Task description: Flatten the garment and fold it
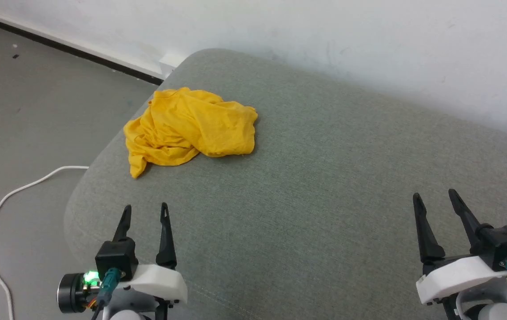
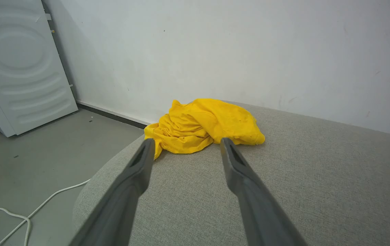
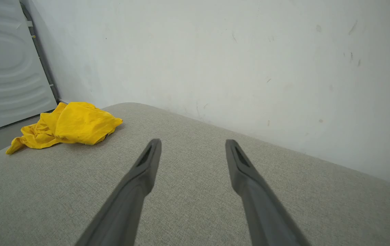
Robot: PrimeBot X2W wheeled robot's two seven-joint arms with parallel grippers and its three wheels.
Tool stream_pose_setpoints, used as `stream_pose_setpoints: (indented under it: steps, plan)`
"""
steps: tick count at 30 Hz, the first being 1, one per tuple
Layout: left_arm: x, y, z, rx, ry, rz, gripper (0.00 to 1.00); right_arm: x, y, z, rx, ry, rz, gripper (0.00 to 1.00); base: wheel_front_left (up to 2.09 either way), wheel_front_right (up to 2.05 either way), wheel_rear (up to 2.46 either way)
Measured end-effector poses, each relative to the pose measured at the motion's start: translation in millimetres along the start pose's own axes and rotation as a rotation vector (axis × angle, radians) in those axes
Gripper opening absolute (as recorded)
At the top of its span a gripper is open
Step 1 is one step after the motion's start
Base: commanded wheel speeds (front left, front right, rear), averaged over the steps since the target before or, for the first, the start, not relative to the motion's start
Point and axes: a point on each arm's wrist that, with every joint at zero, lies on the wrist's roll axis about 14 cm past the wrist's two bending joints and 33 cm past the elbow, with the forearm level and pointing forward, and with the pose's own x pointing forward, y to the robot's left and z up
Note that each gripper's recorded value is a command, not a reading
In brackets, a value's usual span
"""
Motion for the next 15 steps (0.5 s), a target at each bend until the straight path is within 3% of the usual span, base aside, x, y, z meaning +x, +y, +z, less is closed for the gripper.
stream_pose_setpoints:
  steps: [15]
  plan:
    - [-11,27,2,-0.004,-0.018,0.092,1.00,14,21,-1,0.020,-0.014,0.064,1.00,0.00,0.00,0.00]
